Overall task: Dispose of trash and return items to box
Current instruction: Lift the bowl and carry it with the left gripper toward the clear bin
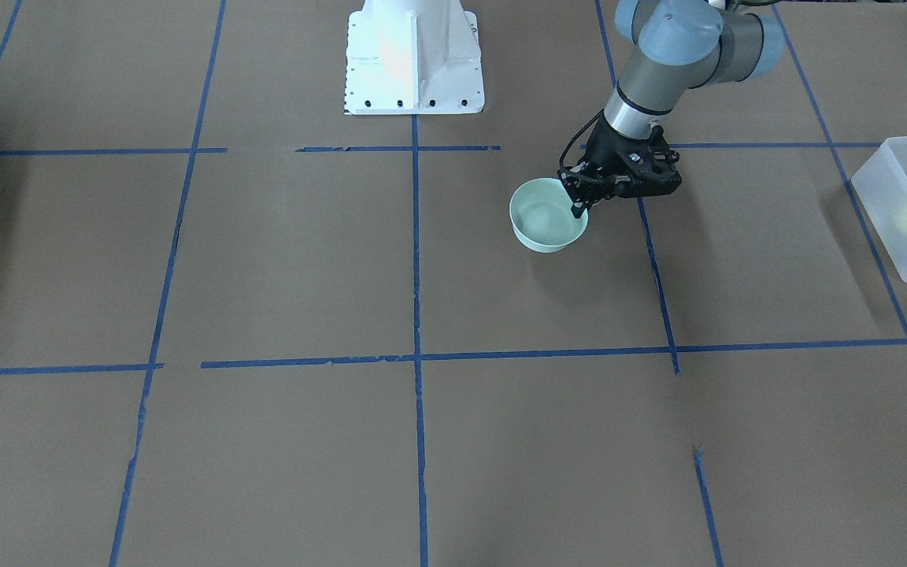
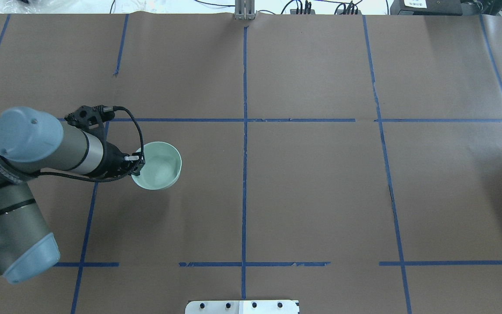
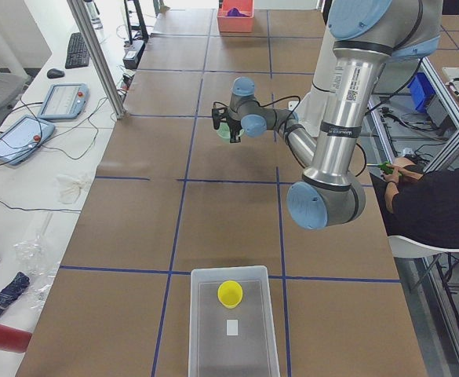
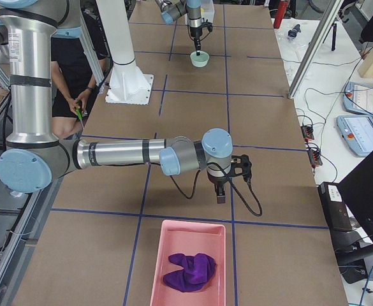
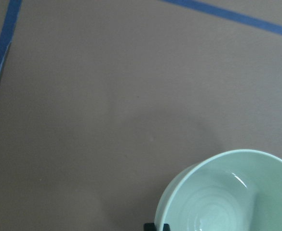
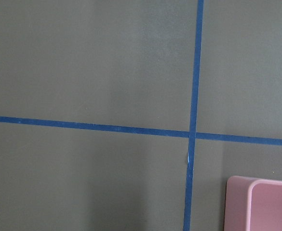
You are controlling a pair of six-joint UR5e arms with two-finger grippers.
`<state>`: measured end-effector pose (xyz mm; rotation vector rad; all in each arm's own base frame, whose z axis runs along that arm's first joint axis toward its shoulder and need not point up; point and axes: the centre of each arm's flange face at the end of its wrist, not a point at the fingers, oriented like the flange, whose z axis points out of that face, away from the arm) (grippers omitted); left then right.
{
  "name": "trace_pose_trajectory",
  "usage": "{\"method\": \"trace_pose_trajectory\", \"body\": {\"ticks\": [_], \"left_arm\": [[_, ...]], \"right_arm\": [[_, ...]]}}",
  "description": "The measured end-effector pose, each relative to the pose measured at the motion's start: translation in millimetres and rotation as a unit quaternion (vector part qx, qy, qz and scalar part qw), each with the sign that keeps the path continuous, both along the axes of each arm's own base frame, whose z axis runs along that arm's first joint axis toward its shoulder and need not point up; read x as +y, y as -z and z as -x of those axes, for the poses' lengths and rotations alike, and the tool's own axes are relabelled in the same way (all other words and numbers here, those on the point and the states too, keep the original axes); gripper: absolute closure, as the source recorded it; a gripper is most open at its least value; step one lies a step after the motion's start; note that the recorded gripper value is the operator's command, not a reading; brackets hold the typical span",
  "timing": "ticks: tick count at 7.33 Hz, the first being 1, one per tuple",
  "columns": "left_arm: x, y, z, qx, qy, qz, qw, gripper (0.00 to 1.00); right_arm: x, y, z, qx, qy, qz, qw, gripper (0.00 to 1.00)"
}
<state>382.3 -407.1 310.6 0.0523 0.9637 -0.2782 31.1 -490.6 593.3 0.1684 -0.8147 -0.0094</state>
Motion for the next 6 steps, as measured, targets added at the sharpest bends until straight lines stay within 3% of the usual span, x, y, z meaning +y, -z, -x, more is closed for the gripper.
{"method": "trace_pose_trajectory", "body": {"ticks": [2, 6], "left_arm": [[-35.2, 7.5, 51.1, -0.008, 0.018, -0.017, 0.9997, 1.0], [-74.4, -25.2, 126.3, -0.073, -0.007, -0.071, 0.9948, 1.0]], "right_arm": [[3.4, -7.7, 0.4, 0.004, 0.001, 0.007, 1.0, 0.0], [5.5, -11.0, 2.6, -0.011, -0.008, 0.038, 0.9992, 0.0]]}}
